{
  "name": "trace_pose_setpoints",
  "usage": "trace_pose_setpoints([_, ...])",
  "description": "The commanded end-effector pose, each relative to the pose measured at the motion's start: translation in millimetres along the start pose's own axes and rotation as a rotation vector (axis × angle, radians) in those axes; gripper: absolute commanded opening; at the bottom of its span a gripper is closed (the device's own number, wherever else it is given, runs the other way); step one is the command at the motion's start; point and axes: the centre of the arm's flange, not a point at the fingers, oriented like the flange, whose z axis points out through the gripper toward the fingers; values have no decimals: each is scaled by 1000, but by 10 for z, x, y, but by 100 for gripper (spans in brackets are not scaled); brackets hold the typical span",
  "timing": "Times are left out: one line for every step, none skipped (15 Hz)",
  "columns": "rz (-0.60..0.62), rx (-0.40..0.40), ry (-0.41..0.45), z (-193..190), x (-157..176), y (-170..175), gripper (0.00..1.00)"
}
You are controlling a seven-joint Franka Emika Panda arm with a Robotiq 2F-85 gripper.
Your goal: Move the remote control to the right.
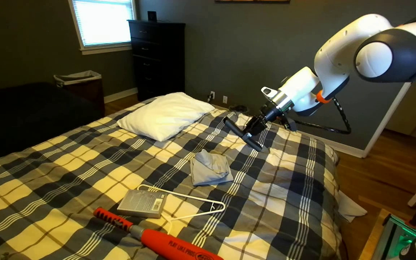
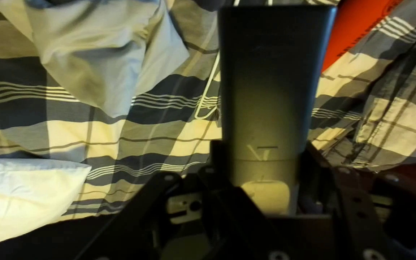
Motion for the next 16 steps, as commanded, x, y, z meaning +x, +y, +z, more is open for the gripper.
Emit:
trace_pose_setpoints([61,127,-82,14,392,683,28])
trace_pose_setpoints([93,133,-98,101,385,691,28])
trace_pose_setpoints([128,151,-111,173,367,680,28])
trace_pose_setpoints([176,179,-118,172,334,691,28])
trace_pose_setpoints([123,197,-139,179,297,723,28])
trace_pose_setpoints([104,98,-113,467,10,55,53])
trace_pose_setpoints([102,121,-112,506,-25,52,53])
trace_pose_setpoints([103,135,-107,529,-57,58,53])
trace_pose_setpoints([107,141,-104,538,-84,68,28])
trace_pose_setpoints([207,112,-54,552,-43,87,28])
trace_pose_setpoints([285,89,-23,579,17,180,28])
trace_pose_setpoints([337,78,-15,614,72,257,28])
trace_pose_setpoints([387,54,-18,652,103,305,28])
trace_pose_setpoints([437,46,-32,692,111,373,28])
trace_pose_setpoints([483,36,-51,718,99,426,28])
trace_pose_setpoints([527,33,-79,756,75,452,28])
